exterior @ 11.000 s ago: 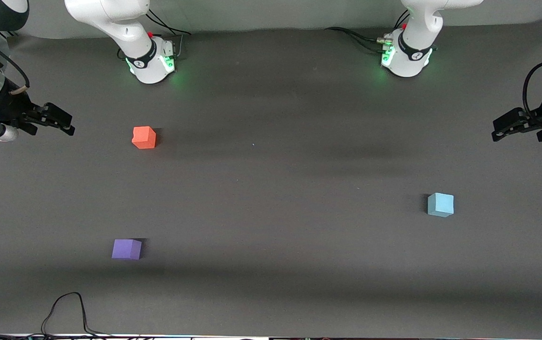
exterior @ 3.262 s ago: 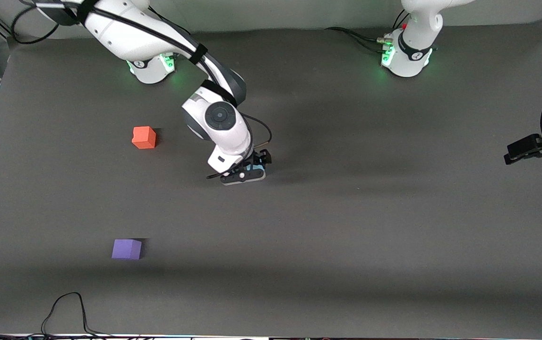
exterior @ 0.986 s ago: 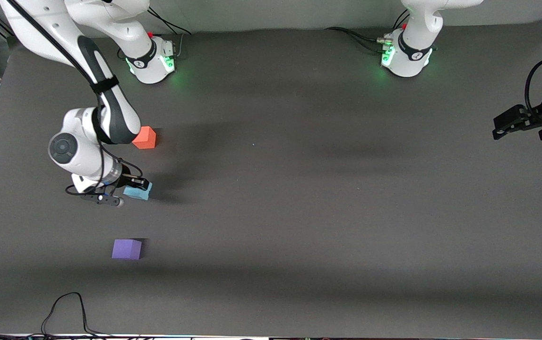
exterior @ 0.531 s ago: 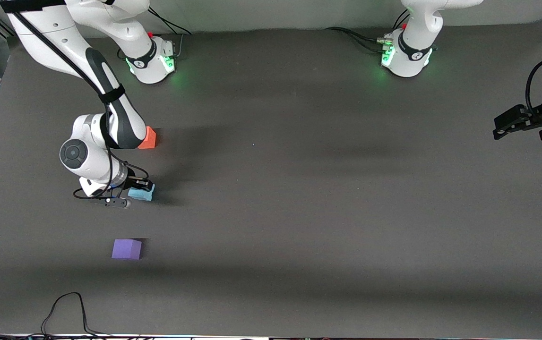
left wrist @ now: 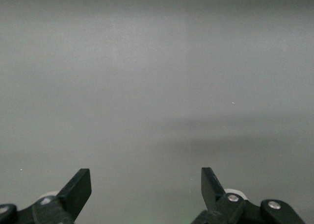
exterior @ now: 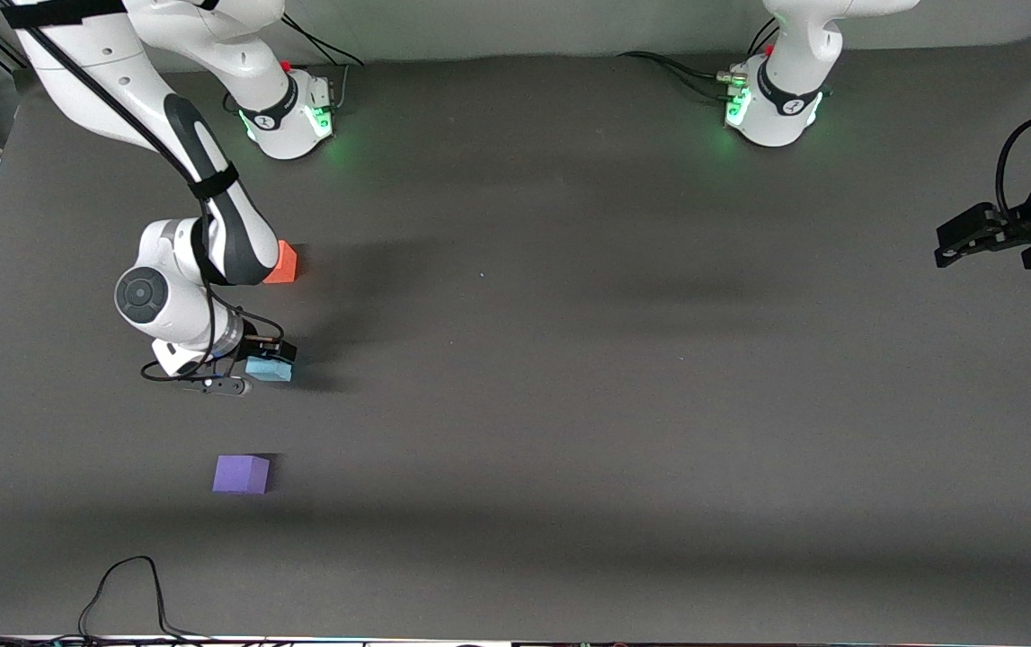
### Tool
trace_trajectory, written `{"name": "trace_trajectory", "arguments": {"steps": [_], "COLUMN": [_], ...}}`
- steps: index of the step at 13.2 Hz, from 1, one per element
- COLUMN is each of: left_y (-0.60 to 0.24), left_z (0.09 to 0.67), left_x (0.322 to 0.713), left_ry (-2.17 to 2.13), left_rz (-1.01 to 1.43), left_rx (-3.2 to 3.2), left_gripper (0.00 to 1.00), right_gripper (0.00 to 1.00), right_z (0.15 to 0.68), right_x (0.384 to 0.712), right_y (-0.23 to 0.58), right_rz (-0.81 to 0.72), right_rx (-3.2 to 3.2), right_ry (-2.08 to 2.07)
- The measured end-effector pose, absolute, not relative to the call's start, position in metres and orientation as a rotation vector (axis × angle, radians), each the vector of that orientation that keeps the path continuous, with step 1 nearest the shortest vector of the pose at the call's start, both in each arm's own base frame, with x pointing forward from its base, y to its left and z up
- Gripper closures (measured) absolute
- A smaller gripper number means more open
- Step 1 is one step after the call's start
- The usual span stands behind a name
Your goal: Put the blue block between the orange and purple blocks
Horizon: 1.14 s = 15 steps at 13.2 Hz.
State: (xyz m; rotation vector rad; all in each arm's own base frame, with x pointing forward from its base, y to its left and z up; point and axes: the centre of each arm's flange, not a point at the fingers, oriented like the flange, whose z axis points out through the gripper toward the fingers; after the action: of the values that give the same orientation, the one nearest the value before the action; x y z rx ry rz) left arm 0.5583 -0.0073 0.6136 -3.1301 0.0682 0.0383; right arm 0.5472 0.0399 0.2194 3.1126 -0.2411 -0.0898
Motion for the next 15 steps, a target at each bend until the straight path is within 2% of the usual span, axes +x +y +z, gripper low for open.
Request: {"name": "trace_trajectory", "arguments": {"steps": [2,4,6,11,15], "left_y": [-0.007,-0.007,-0.007,-0.007,-0.007], "left_z": [0.613,0.613,0.613,0.613,0.613], "left_x": [0.559,0.559,0.559,0.559,0.559], "left_ry": [0.068,0.068,0.068,0.068,0.069], "left_rz": [0.038,0.038,0.037,0.034,0.034], "left_rx": [-3.130,-3.130,-3.130,-3.131,-3.131], "left_gripper": [0.00,0.00,0.00,0.00,0.00], "right_gripper": [0.00,0.00,0.00,0.00,0.00], "right_z": [0.266,0.337,0.416,0.568,0.638], "right_x": [0.555,0.556,0.542,0.479,0.466], "right_y": [0.034,0.028,0.026,0.029,0.030], "right_rz": [-0.049,0.058,0.148,0.119,0.145], "right_rx": [3.129,3.163,3.194,3.191,3.184], "right_ry": [-0.263,-0.275,-0.248,-0.170,-0.162]}}
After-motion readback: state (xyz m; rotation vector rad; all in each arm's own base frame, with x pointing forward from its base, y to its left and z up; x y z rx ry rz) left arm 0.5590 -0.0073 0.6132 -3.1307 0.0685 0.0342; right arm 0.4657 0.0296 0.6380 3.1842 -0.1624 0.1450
